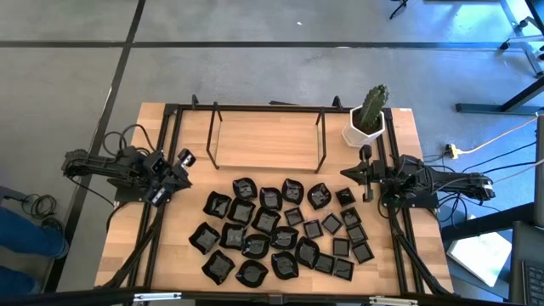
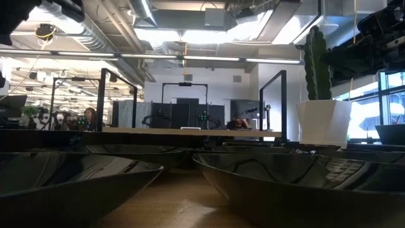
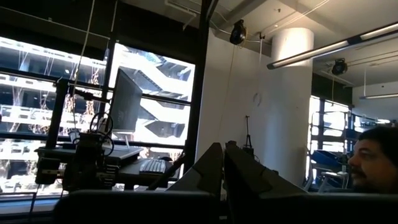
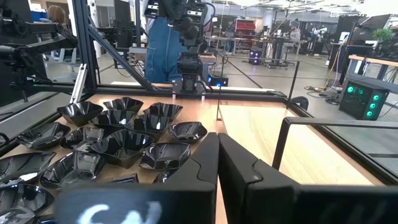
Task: Pick & Place Mini shaped plates
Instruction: Put the distorted square plate on the shelf
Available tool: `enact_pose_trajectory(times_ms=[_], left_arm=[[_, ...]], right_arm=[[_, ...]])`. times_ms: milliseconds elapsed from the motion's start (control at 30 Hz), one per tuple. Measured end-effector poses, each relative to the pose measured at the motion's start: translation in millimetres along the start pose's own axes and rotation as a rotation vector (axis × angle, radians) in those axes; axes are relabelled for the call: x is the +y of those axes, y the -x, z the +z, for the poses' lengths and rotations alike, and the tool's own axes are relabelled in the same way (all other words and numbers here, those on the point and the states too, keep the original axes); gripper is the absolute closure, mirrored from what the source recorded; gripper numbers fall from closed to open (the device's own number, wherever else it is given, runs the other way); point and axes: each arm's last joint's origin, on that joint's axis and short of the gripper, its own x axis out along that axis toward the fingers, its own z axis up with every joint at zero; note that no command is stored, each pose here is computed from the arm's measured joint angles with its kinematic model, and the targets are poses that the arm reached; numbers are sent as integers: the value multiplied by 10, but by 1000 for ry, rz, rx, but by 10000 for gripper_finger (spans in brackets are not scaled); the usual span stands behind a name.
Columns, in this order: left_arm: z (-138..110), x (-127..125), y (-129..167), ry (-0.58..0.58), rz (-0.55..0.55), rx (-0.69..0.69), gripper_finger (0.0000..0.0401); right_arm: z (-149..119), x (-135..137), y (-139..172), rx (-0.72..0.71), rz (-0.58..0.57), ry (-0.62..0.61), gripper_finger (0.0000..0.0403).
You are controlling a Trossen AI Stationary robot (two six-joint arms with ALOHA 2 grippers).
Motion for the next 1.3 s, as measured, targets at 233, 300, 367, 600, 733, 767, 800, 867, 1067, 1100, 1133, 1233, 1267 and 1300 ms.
enact_pose_trajectory(times_ms=[233,300,367,600,733,767,800,867,1067,1100,1133,1233,1267,1300], left_arm=[[-55,28,2,5,60,47,392],[-74,44,5,8,102,61,390],[-83,53,6,9,128,65,389],[-86,55,7,10,132,68,393],[-161,99,23,-15,242,134,390],[-202,125,37,-21,311,169,389],[-244,151,54,-26,386,205,389],[-314,201,97,-53,538,263,389],[-389,252,152,-154,688,312,393],[-387,253,152,-168,690,315,392],[-388,253,153,-186,690,322,392],[-387,254,154,-248,685,343,390],[-386,254,153,-271,680,351,389],[-385,253,152,-290,673,356,389]], right_arm=[[-1,0,0,0,0,0,395],[-1,0,0,0,0,0,395],[0,0,0,0,0,0,395],[0,0,0,0,0,0,395],[-1,0,0,1,0,0,395],[-1,0,0,1,0,0,395],[-1,0,0,1,0,0,395],[-1,0,0,0,0,0,395],[-1,0,0,0,0,0,395],[-1,0,0,0,0,0,395],[-1,0,0,1,0,0,395],[-1,0,0,0,0,0,395],[0,0,0,0,0,-1,395],[0,0,0,0,1,-4,395]])
